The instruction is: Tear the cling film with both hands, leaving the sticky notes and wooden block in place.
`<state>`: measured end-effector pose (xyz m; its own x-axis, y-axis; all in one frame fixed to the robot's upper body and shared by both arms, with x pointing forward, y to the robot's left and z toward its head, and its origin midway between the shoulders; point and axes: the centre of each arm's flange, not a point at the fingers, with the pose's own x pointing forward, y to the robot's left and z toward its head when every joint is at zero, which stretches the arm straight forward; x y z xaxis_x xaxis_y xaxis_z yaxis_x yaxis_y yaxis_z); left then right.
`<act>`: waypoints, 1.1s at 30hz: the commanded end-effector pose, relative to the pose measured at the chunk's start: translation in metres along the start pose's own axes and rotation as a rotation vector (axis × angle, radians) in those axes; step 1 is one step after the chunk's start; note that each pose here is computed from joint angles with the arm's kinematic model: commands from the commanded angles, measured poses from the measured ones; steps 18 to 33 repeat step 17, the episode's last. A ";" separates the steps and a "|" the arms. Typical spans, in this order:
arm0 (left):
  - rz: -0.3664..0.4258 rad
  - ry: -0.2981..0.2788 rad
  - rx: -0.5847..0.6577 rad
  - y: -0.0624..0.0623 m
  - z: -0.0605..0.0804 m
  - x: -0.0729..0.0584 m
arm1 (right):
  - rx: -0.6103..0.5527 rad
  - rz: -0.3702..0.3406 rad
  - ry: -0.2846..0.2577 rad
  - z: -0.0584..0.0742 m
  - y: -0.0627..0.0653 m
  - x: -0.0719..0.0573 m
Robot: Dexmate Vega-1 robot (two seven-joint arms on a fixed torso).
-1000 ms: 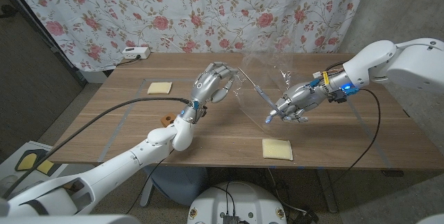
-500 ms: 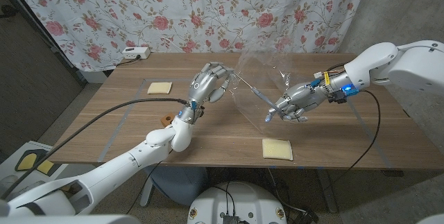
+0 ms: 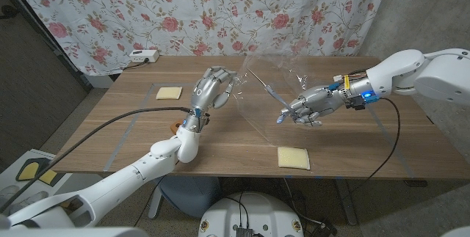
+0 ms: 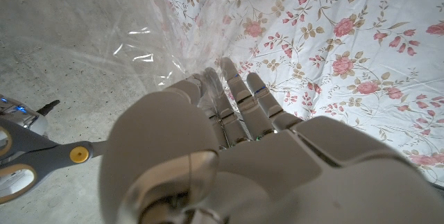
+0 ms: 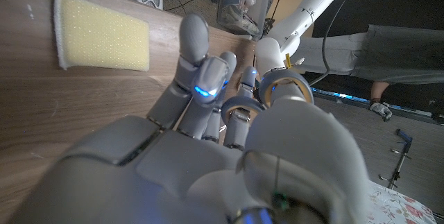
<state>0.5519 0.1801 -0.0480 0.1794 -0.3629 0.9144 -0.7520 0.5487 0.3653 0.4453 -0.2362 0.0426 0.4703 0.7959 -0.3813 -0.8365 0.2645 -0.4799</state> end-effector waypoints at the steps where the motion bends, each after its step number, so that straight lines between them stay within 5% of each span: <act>1: 0.050 0.074 0.000 0.004 -0.015 -0.005 | -0.005 -0.024 -0.044 0.011 -0.009 0.003; 17: 0.031 0.104 -0.002 0.003 -0.023 -0.023 | 0.015 -0.005 -0.027 0.004 -0.019 0.020; 33: 0.031 0.104 -0.002 0.003 -0.023 -0.023 | 0.015 -0.005 -0.027 0.004 -0.019 0.020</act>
